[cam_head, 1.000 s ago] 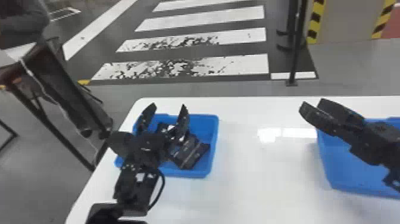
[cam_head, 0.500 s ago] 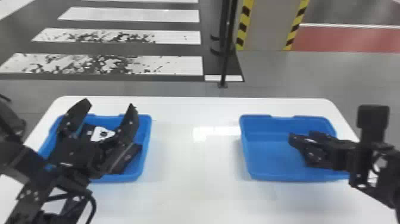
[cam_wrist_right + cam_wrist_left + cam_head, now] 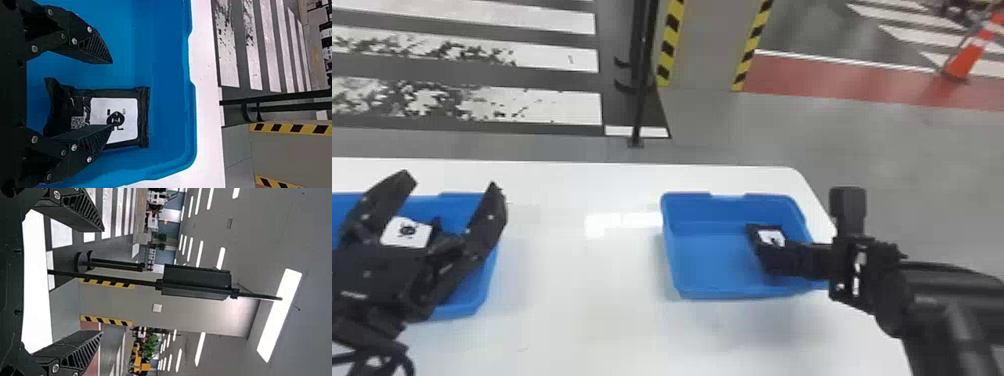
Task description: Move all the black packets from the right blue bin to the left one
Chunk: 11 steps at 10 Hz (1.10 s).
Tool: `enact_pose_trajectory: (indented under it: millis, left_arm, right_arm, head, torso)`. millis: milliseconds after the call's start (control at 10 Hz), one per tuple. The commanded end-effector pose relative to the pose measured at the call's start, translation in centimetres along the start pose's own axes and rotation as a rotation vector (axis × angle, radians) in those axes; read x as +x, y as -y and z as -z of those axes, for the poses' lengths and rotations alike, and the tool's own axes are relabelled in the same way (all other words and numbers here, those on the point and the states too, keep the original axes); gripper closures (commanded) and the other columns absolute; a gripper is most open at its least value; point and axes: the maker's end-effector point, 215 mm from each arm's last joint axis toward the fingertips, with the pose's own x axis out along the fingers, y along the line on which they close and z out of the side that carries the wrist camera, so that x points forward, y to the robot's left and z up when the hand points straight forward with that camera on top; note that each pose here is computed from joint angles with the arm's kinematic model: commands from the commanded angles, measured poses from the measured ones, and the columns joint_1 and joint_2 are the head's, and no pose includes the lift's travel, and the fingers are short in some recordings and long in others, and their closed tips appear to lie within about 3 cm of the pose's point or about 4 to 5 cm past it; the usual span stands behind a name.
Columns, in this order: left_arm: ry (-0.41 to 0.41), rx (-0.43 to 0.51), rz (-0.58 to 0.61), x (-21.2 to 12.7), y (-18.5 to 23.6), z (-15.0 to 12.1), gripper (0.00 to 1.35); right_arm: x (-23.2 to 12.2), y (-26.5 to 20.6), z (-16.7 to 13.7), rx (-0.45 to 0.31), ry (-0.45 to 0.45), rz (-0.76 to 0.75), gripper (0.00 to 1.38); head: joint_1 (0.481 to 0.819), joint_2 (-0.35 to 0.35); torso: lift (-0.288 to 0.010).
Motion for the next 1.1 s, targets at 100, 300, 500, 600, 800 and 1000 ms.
enact_pose_trajectory:
  millis: [100, 300, 500, 600, 800, 1000]
  left_arm:
    - [0.003, 0.006, -0.003, -0.1, -0.2, -0.1, 0.11]
    - [0.007, 0.012, -0.007, -0.2, -0.4, -0.2, 0.11]
    - [0.005, 0.012, -0.011, -0.3, -0.6, -0.2, 0.11]
    - [0.008, 0.011, -0.011, -0.3, -0.6, -0.2, 0.11]
    - [0.003, 0.013, -0.014, -0.4, -0.7, 0.0, 0.12]
    - [0.006, 0.018, -0.023, -0.6, -1.1, 0.0, 0.12]
  right_arm:
    - [-0.3, -0.3, 0.3, 0.003, -0.044, 0.028, 0.50]
    - [0.1, 0.2, 1.6, 0.020, -0.078, 0.048, 0.50]
    - [-0.2, 1.0, 1.5, 0.022, -0.085, 0.093, 0.50]
    - [-0.1, 1.4, 1.8, 0.039, -0.100, 0.107, 0.50]
    - [0.0, 2.2, 2.3, 0.055, -0.115, 0.127, 0.52]
    - [0.9, 1.8, 3.6, 0.096, -0.140, 0.094, 0.81]
  head:
    - [0.695, -0.234]
    - [0.695, -0.234]
    - [0.695, -0.239]
    - [0.695, -0.241]
    - [0.695, -0.251]
    - [0.695, -0.254]
  torso:
    - [-0.140]
    - [-0.140]
    - [-0.140]
    - [-0.140]
    - [-0.140]
    - [-0.140]
